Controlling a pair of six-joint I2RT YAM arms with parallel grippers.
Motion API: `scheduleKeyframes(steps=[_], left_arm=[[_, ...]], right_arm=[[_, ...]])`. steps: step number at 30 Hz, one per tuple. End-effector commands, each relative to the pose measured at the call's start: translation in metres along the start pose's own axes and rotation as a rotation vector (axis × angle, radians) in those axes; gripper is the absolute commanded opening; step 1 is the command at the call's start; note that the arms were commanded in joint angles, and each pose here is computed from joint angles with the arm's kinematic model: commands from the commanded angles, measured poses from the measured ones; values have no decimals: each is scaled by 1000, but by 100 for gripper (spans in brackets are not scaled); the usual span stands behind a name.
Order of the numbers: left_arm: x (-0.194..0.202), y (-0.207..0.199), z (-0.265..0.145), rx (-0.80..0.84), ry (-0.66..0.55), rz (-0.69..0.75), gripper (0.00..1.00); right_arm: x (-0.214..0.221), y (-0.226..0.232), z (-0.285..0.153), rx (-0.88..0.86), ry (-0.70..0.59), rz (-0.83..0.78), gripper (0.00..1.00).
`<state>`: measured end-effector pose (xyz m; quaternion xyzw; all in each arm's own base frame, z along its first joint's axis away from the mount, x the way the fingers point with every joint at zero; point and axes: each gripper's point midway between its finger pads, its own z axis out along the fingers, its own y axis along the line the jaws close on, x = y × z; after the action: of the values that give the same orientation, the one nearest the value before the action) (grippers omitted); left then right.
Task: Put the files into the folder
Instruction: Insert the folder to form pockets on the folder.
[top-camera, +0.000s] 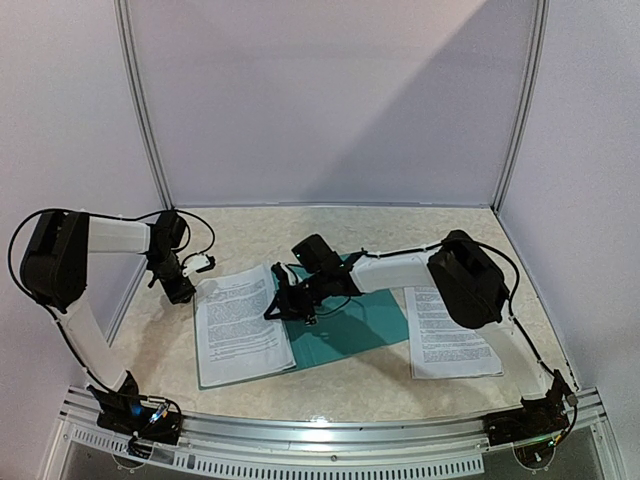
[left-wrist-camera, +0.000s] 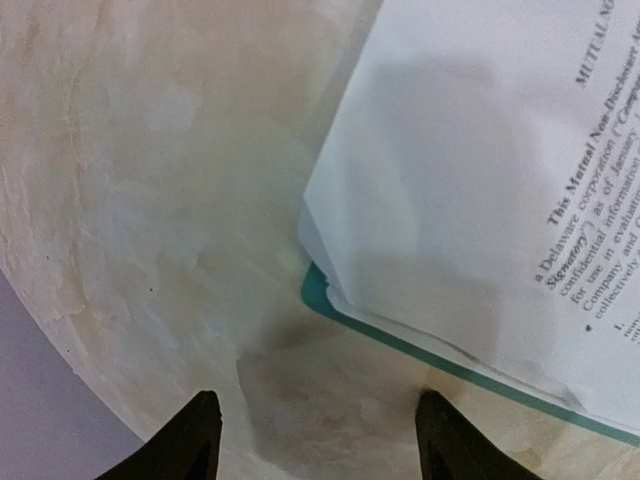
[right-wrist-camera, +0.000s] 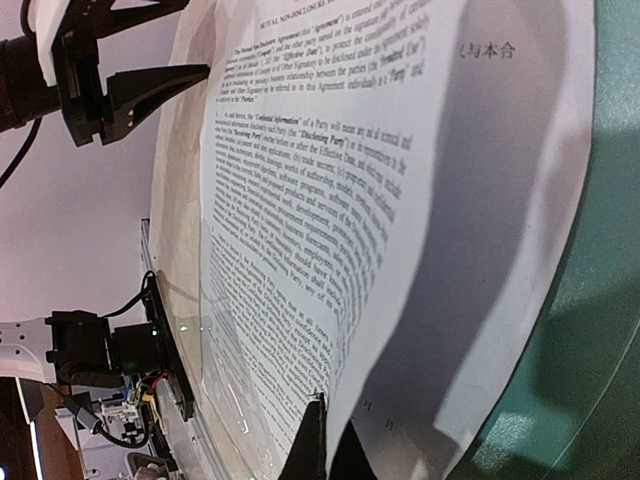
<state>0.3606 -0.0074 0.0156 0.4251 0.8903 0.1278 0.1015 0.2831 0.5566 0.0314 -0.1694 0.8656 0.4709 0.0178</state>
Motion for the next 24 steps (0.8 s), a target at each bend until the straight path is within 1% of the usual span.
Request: scheduleKeyframes(steps=[1, 7, 14, 17, 20, 22, 24], left_arm=[[10, -8, 18, 41, 37, -24, 68], [9, -10, 18, 51, 33, -26, 68], [10, -9, 17, 49, 38, -23, 68], [7, -2, 7, 59, 22, -52, 68], [2, 8, -12, 75, -9, -111, 68], [-3, 15, -24, 78, -34, -147, 68], [-12, 17, -34, 108, -69, -181, 68]], right_arm=[[1, 39, -16, -67, 2, -53, 0], [12, 40, -10, -77, 36, -50, 0], [26, 26, -5, -47, 79, -17, 0], [24, 29, -7, -43, 75, -22, 0], [21, 29, -9, -23, 66, -34, 1], [18, 31, -11, -13, 59, -45, 7], [15, 33, -13, 1, 49, -55, 18]])
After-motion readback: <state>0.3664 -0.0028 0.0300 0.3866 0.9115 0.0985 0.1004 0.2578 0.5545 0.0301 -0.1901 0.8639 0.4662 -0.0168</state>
